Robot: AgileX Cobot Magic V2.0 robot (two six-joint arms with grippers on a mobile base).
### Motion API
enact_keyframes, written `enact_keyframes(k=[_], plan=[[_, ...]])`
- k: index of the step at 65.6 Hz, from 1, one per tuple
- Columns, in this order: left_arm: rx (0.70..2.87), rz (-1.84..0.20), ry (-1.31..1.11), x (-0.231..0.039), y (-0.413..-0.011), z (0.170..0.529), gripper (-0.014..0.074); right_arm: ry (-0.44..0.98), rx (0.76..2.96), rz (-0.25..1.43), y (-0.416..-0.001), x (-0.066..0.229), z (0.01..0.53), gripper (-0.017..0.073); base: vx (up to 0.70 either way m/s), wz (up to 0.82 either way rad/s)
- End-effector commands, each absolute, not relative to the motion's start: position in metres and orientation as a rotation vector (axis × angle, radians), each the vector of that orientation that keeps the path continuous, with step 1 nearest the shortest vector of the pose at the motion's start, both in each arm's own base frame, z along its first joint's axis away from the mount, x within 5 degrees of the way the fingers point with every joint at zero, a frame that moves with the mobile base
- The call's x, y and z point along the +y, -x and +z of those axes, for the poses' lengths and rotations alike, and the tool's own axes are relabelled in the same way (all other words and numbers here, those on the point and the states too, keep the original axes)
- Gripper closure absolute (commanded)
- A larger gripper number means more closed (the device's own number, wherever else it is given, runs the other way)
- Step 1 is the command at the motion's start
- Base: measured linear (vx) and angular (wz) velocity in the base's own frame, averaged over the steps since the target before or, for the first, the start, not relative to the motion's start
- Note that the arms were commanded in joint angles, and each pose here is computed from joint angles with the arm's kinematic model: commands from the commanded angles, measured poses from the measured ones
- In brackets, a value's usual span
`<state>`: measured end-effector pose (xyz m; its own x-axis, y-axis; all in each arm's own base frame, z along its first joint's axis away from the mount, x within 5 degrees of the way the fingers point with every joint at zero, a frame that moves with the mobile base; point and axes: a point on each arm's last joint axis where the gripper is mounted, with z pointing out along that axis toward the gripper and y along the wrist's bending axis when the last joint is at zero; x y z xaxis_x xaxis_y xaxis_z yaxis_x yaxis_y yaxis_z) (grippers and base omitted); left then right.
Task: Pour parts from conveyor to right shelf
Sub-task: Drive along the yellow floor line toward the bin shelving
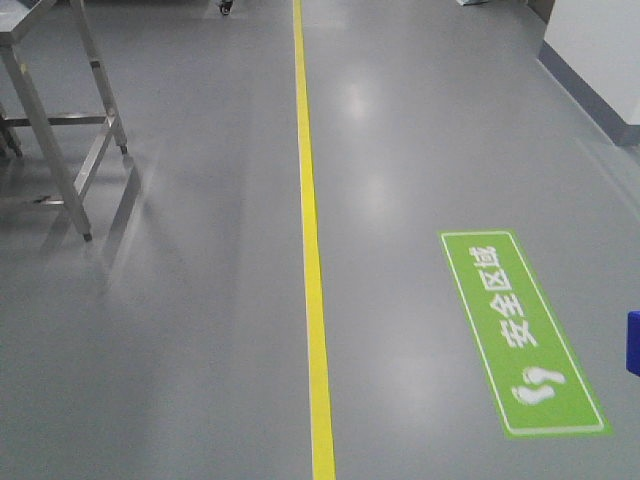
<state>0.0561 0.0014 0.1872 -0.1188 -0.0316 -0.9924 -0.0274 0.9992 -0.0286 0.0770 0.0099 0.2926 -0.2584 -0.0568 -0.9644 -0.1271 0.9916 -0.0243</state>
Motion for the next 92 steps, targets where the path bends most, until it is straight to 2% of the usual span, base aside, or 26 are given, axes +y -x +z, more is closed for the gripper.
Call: enact_keyframes(k=[1, 92], plan=[[1.586, -0.016, 0.056, 0.0014, -0.0550, 0.2010, 0.0600, 0.121, 1.734, 0.061, -0.0783, 0.0092, 0.3086, 0.0564, 0.73, 0.06], [1.586, -0.016, 0.056, 0.0014, -0.0550, 0.2010, 0.0600, 0.121, 1.734, 0.061, -0.0783, 0.0092, 0.3086, 0.0564, 0.79, 0.06]])
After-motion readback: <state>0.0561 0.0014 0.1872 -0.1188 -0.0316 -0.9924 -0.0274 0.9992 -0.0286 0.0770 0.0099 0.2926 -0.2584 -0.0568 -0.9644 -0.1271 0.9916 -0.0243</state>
